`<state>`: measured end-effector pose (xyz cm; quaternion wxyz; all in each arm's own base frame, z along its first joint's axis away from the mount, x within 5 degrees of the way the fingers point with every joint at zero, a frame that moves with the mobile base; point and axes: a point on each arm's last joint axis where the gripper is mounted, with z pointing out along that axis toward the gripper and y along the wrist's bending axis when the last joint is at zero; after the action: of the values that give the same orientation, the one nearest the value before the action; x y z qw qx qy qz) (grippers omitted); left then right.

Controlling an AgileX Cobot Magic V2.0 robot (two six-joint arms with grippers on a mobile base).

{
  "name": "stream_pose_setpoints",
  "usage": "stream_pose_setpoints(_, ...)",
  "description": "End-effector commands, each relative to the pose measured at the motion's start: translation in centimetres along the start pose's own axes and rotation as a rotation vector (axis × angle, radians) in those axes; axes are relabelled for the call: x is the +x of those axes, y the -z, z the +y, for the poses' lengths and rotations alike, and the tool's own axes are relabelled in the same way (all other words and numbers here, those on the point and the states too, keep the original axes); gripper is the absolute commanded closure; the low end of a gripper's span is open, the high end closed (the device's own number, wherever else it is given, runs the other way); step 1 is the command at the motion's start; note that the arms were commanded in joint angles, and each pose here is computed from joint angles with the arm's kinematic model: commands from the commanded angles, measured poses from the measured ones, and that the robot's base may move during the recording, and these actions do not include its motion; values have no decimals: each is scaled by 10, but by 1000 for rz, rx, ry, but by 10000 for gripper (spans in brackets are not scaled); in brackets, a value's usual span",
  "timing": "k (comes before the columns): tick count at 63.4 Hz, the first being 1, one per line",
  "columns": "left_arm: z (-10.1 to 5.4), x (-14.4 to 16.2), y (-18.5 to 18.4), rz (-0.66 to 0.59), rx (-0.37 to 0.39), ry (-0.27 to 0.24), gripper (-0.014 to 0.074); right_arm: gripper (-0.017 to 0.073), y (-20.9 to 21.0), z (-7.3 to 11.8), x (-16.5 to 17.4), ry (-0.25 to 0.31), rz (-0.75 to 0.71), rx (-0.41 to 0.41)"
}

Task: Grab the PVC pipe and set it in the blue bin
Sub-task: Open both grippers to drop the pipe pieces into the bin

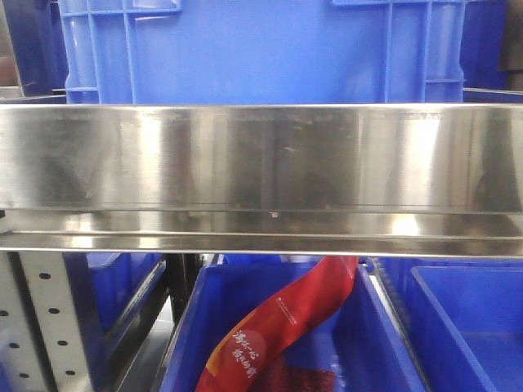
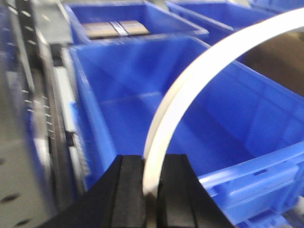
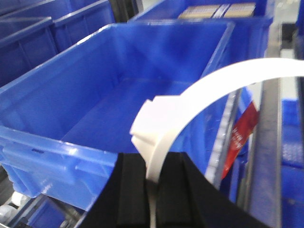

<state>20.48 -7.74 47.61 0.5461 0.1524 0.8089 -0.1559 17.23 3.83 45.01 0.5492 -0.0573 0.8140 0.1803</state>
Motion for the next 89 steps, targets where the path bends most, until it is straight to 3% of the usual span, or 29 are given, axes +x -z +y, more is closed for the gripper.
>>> stream_pose_setpoints(1,-11,-11,-16,29,62,27,704,720,-16,3,-11,6,4,-34)
stream_pose_setpoints(13,-38,-23,-59,79,118,14,704,708,-52,22,-28,97,50,-112)
stream_pose_setpoints(19,-42,-29,-75,87,97,63,704,708,-71,28,-35,107,63,-135)
stream_pose_setpoints(28,-42,-39,-94,75,70,108,704,708,-99,31,-40,105,60,-140)
stream_pose_setpoints(36,-42,-45,-109,46,64,100,704,708,-117,31,-44,103,46,-117)
stream_pose_setpoints(49,-40,-41,-134,25,50,92,704,708,-136,25,-44,157,24,-68)
stream_pose_setpoints(75,-27,-33,-159,41,-1,71,702,705,-165,23,-35,142,37,-64)
stream_pose_setpoints(79,-27,-33,-159,40,-7,63,662,659,-165,23,-35,142,35,-64)
stream_pose_setpoints(89,-25,-33,-159,40,-12,62,362,396,-165,23,-34,136,43,-69)
